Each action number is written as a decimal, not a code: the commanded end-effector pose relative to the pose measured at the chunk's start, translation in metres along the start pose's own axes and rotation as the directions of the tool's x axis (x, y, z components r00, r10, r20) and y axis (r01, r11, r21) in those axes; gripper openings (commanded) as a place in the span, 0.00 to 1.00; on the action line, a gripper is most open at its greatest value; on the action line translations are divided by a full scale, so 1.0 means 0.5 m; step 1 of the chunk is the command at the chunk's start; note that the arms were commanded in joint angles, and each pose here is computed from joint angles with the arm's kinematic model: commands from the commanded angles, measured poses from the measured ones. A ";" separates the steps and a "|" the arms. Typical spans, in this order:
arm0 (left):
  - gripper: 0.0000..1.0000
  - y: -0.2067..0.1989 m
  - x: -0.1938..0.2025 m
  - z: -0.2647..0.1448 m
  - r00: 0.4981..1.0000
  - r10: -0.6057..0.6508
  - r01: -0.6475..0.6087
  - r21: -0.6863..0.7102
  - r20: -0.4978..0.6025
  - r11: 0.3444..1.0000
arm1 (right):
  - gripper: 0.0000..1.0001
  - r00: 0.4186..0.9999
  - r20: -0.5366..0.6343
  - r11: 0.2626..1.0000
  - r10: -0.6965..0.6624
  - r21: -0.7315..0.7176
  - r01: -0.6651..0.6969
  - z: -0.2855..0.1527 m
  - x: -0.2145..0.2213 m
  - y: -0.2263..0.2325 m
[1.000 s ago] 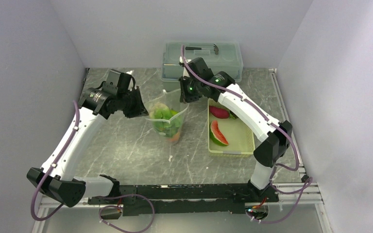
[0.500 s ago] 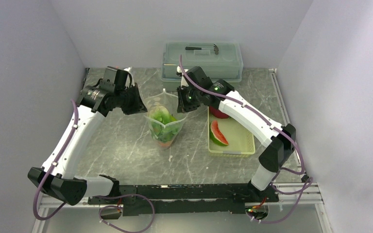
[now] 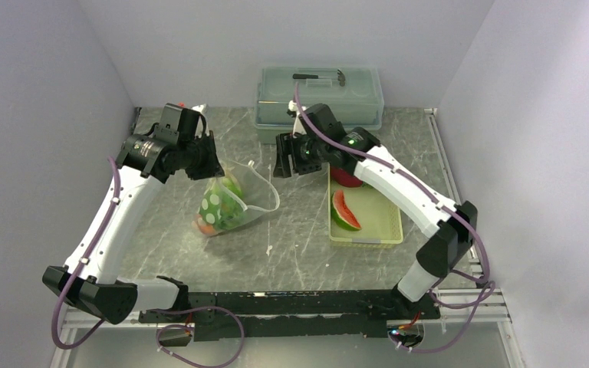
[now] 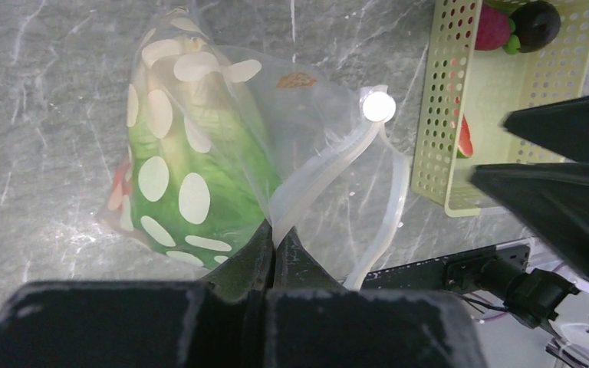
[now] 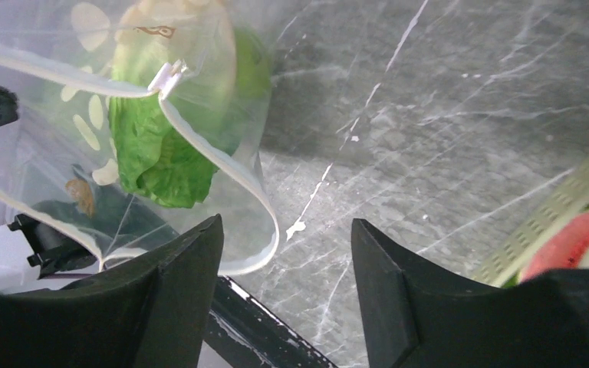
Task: Place the food in the zip-top bag and seal the zipper
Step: Pick up the fake fruit from the bin.
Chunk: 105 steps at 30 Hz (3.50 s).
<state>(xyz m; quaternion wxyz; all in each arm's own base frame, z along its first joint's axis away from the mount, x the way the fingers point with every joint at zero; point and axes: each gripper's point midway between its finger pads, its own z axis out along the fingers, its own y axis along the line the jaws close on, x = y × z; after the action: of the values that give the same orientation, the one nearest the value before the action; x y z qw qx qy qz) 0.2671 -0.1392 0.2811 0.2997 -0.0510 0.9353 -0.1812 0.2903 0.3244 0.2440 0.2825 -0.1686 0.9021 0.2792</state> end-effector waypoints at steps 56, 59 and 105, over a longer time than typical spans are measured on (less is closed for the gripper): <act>0.00 -0.004 -0.031 0.017 0.995 0.100 -0.100 0.015 0.025 0.995 | 0.76 0.961 -0.052 0.894 0.271 0.384 -0.232 0.052 0.244 -0.445; 0.00 -0.005 -0.031 0.013 0.995 0.097 -0.097 0.016 0.025 0.995 | 0.76 0.958 -0.063 0.887 0.279 0.398 -0.232 0.067 0.256 -0.456; 0.00 -0.007 -0.027 -0.007 0.996 0.078 -0.079 0.025 0.039 0.997 | 0.27 0.954 -0.049 0.782 0.296 0.586 -0.212 0.032 0.283 -0.531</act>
<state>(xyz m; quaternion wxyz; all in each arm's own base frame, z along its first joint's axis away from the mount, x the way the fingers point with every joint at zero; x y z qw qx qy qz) 0.2736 -0.1367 0.2705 0.2898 -0.0117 0.9435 -0.1604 0.2988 0.1061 0.0166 0.1915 0.0220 0.9811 0.0172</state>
